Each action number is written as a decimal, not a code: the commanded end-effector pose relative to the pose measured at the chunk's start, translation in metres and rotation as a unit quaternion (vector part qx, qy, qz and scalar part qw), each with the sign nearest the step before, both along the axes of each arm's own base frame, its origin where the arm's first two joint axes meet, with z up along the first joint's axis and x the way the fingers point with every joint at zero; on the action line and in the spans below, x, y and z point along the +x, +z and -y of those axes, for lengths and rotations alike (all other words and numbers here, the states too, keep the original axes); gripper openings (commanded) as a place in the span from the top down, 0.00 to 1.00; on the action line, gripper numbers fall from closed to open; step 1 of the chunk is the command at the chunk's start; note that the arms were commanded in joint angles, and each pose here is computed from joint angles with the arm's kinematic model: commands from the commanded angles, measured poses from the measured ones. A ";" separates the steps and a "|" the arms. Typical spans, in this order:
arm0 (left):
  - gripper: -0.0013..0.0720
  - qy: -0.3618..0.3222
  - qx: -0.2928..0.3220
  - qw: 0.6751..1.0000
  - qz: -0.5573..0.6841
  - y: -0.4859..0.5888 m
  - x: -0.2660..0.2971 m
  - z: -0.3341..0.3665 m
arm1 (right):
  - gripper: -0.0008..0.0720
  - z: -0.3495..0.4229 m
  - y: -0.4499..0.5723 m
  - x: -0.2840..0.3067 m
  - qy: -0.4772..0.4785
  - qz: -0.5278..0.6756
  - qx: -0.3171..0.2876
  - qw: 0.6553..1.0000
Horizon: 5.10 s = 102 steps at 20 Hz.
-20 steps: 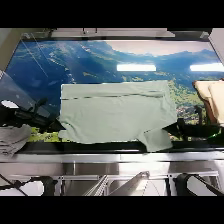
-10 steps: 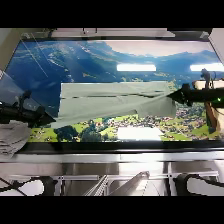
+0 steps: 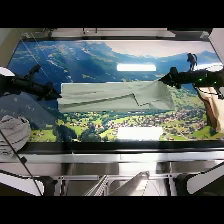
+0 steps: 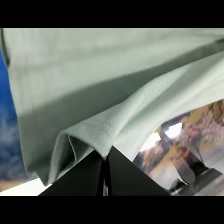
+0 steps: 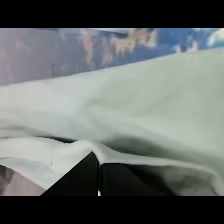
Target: Fold the shirts.
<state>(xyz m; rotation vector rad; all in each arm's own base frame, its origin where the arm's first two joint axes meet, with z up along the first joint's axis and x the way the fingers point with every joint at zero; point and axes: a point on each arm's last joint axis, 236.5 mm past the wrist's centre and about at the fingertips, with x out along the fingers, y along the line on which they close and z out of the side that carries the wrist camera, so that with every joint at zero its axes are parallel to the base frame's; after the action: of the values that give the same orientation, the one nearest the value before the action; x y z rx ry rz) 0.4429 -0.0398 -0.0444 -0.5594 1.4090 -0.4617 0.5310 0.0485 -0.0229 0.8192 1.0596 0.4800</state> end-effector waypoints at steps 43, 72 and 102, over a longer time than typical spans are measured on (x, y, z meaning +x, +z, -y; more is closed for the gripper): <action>0.97 -0.112 0.010 0.991 0.068 0.040 0.045 0.084 | 0.95 0.056 0.030 -0.120 0.038 -0.008 -0.171 0.985; 0.98 -0.184 0.011 0.980 0.069 -0.052 0.053 0.221 | 0.97 -0.031 0.030 -0.009 0.118 0.007 -0.034 0.992; 0.96 0.041 0.036 0.949 0.311 0.297 -0.009 -0.022 | 0.72 -0.486 0.091 -0.041 0.150 0.247 0.043 0.956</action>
<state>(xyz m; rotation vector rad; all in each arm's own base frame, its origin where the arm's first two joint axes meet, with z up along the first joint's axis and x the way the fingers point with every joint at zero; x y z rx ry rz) 0.4414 -0.0365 0.2578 -0.3768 0.7956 -0.4924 0.5020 0.5223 0.0633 0.5654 0.6936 0.8971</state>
